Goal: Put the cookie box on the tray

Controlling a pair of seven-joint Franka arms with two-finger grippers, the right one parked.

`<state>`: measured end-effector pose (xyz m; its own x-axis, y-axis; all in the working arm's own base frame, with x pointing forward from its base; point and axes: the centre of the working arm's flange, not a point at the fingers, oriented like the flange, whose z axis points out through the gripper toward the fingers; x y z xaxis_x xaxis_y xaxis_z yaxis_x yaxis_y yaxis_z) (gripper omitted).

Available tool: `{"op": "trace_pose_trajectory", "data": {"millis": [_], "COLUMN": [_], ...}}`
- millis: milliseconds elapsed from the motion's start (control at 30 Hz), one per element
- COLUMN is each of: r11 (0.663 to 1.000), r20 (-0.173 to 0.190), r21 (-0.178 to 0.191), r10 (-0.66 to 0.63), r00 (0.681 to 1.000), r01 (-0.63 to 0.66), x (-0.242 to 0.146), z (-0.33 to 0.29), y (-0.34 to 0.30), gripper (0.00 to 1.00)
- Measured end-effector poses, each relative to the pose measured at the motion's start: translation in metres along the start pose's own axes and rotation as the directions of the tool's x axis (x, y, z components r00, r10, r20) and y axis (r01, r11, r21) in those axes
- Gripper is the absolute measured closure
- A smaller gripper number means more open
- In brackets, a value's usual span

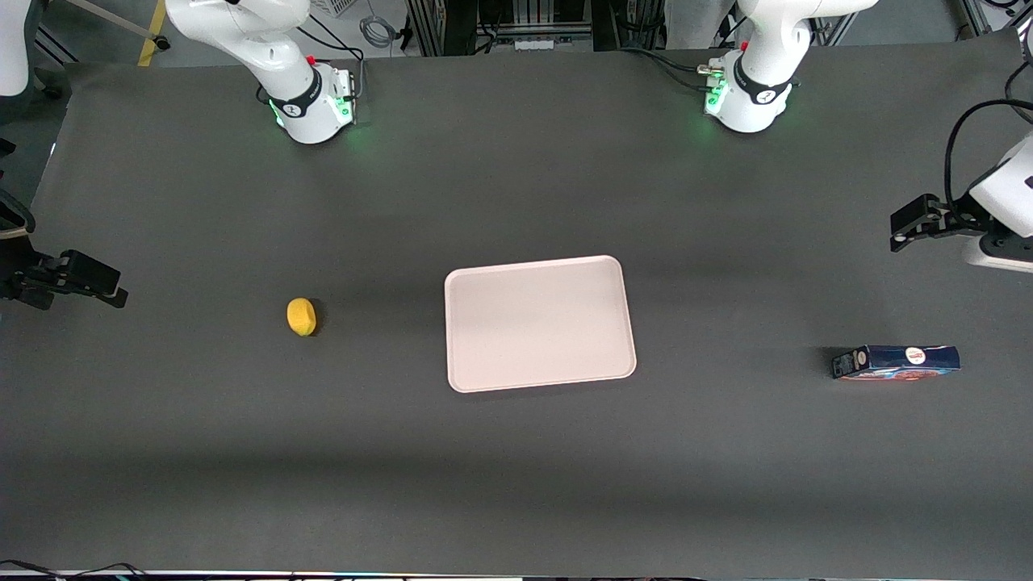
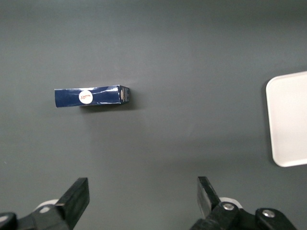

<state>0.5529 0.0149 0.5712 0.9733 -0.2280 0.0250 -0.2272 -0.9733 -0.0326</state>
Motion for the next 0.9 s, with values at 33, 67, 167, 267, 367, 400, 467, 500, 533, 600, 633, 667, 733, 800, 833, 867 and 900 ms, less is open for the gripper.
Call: {"op": "trace_pose_trajectory", "data": {"millis": [33, 67, 167, 267, 367, 400, 467, 500, 533, 600, 633, 667, 733, 800, 833, 867, 900], "r11": [0.999, 0.996, 0.975, 0.924, 0.841, 0.804, 0.727, 0.685, 0.648, 0.571, 0.536, 0.506, 0.453, 0.414, 0.397, 0.385, 0.376], "r20": [0.0, 0.001, 0.002, 0.0, -0.014, -0.017, -0.019, -0.018, -0.017, -0.014, -0.012, -0.01, -0.005, -0.001, 0.001, 0.002, 0.004], "r21": [0.0, 0.0, 0.0, 0.002, 0.022, 0.031, 0.045, 0.052, 0.058, 0.07, 0.076, 0.08, 0.084, 0.084, 0.083, 0.082, 0.08], "r10": [0.04, 0.085, 0.221, 0.383, 0.542, 0.594, 0.686, 0.729, 0.761, 0.82, 0.844, 0.862, 0.891, 0.91, 0.917, 0.922, 0.926], "r00": [0.999, 0.996, 0.975, 0.924, 0.84, 0.804, 0.727, 0.685, 0.648, 0.572, 0.537, 0.507, 0.454, 0.415, 0.399, 0.386, 0.378], "r01": [-0.04, -0.085, -0.221, -0.383, -0.541, -0.593, -0.685, -0.727, -0.76, -0.818, -0.841, -0.859, -0.887, -0.907, -0.914, -0.919, -0.923], "x": [0.001, 0.003, 0.009, 0.017, 0.027, 0.031, 0.037, 0.04, 0.043, 0.048, 0.05, 0.051, 0.054, 0.055, 0.055, 0.055, 0.055], "z": [0.001, 0.002, 0.006, 0.012, 0.022, 0.026, 0.034, 0.038, 0.042, 0.049, 0.052, 0.054, 0.059, 0.064, 0.067, 0.07, 0.073], "y": [-0.002, -0.005, -0.016, -0.03, -0.043, -0.048, -0.055, -0.057, -0.059, -0.062, -0.063, -0.064, -0.067, -0.07, -0.071, -0.074, -0.076], "gripper": [0.0, 0.0, 0.0, 0.0, 0.0, 0.0, 0.0, 0.0, 0.0, 0.0, 0.0, 0.0, 0.0, 0.0, 0.0, 0.0, 0.0]}}
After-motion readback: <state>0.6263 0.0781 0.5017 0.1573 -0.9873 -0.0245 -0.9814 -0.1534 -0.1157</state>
